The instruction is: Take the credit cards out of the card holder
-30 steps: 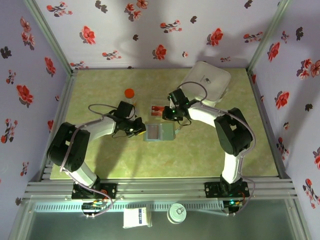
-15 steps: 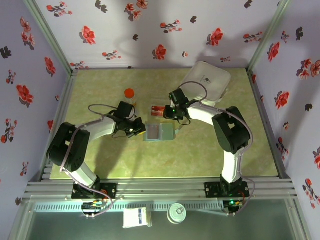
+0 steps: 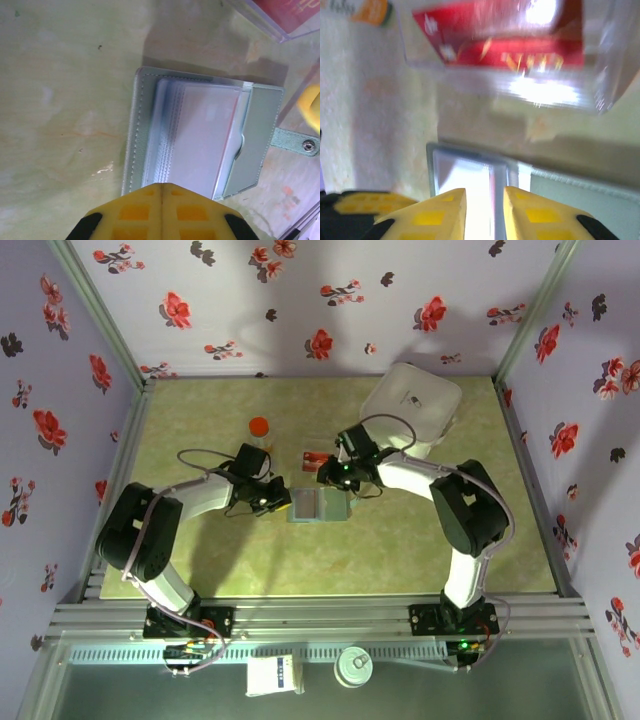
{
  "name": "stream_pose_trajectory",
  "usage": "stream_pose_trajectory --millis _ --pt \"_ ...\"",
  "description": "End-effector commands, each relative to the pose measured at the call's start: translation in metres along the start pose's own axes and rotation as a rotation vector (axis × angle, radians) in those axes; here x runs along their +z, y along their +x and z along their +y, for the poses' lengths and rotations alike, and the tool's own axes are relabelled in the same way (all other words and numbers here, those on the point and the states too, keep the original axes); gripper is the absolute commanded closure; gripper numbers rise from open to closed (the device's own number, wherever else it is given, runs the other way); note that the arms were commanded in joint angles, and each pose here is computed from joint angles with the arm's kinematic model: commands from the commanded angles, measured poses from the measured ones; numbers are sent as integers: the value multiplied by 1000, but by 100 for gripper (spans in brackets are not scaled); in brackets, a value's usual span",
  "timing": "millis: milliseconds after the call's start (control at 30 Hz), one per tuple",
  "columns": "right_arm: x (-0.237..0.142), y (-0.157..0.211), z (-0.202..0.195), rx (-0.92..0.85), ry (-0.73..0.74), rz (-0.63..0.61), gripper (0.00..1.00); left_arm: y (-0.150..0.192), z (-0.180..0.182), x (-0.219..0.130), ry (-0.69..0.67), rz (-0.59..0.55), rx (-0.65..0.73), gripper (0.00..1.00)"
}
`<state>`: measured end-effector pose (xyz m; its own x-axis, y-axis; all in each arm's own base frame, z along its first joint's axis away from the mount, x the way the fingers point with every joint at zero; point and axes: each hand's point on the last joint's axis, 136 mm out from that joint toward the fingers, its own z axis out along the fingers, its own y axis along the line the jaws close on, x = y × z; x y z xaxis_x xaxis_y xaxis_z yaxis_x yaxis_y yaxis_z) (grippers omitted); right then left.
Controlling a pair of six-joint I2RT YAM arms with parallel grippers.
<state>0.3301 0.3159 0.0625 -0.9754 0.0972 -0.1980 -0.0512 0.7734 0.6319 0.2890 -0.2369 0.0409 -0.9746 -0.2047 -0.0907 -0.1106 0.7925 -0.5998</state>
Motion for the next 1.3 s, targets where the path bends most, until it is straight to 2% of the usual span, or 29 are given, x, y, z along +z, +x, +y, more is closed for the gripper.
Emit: stream_pose_trajectory --millis 0,367,833,1267 --pt "-8 15 22 -1 -71 34 70 3 6 4 -37 14 12 100" --pt "14 47 28 8 -86 124 73 6 16 10 -77 39 -2 100" --pt "30 53 16 10 -48 161 76 7 19 13 -84 46 -5 100" --pt "18 54 -9 -31 95 134 76 6 20 11 -89 43 0 100"
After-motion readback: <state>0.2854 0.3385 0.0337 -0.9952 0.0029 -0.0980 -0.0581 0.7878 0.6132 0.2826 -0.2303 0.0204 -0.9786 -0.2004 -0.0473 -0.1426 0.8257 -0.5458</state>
